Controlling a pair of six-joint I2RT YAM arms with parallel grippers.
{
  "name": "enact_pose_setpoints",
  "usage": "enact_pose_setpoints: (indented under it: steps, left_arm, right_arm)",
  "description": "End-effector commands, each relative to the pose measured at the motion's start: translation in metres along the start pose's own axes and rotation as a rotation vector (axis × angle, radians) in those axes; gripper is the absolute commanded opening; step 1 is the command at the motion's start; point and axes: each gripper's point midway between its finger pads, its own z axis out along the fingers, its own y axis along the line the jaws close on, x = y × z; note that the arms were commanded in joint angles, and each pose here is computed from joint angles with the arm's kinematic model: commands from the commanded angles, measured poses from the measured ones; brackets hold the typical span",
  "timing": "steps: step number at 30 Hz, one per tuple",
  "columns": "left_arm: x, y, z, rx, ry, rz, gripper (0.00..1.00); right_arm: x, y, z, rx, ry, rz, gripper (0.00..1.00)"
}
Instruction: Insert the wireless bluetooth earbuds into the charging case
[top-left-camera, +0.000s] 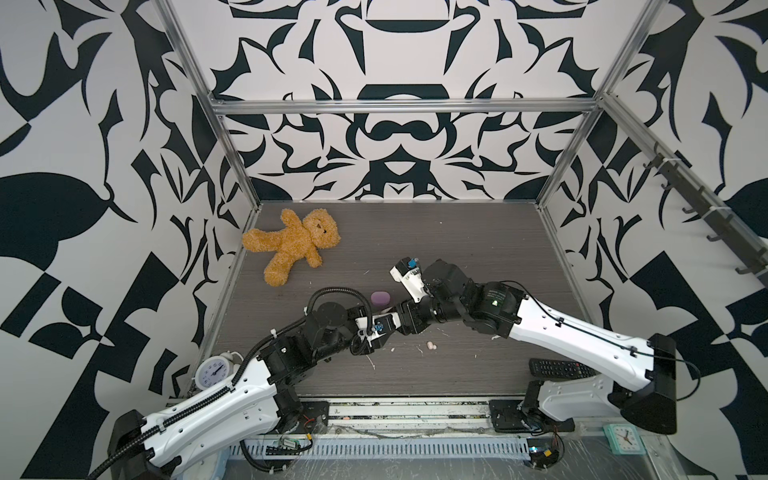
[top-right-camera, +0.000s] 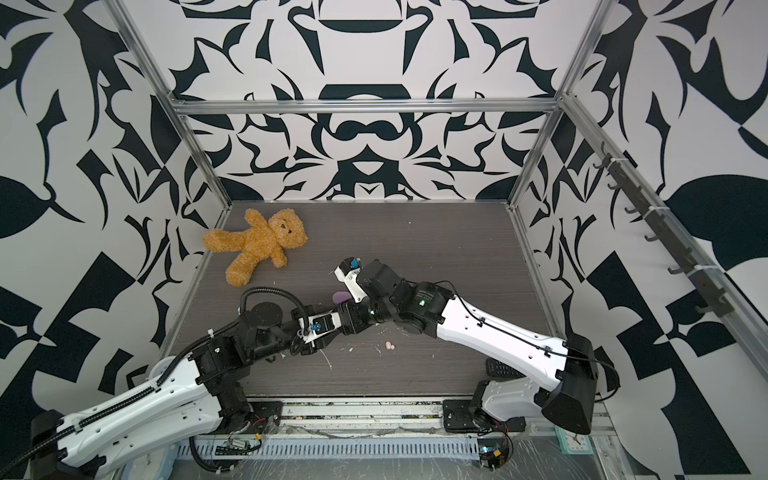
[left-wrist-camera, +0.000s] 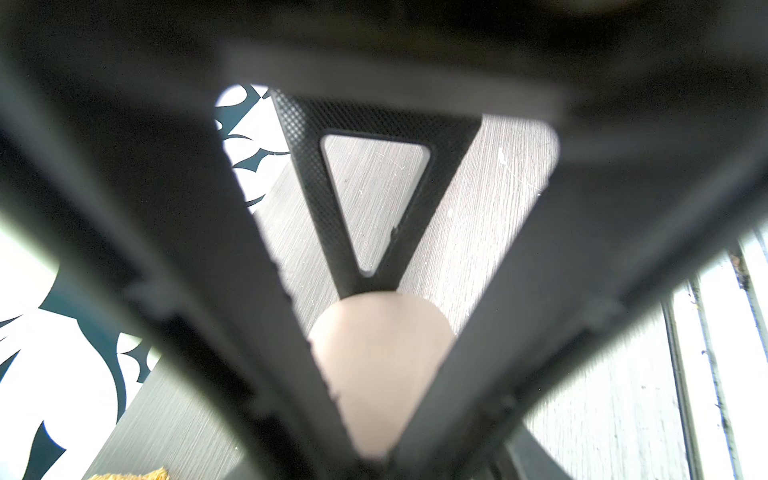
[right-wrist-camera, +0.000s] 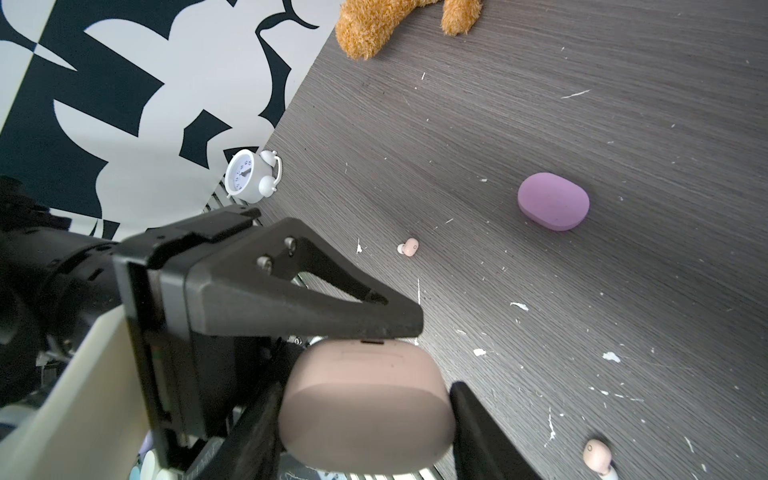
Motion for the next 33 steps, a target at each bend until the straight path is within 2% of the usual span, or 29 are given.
enact_pose_setpoints:
  steps: [1,25,33]
  left_arm:
    - [-0.0019,0.0002,0.0002,-0.003,-0.009,0.016,0.53]
    - [-0.0054,0.0001,-0.0015,-0.004,-0.029,0.004,0.53]
    - [-0.0065,0.0004,-0.0016,-0.002,-0.03,0.004,0.51]
  right_arm:
    - [-0.0104,0.0189,-0.0064,-0.07,-0.049,-0.015,0.0]
    - [-0.0128,0.0251,-0.0014,-0.106,-0.071,0.008,0.0]
    - [-0.0128,0.0262,-0.0007,-0.108,-0.073,0.009,0.0]
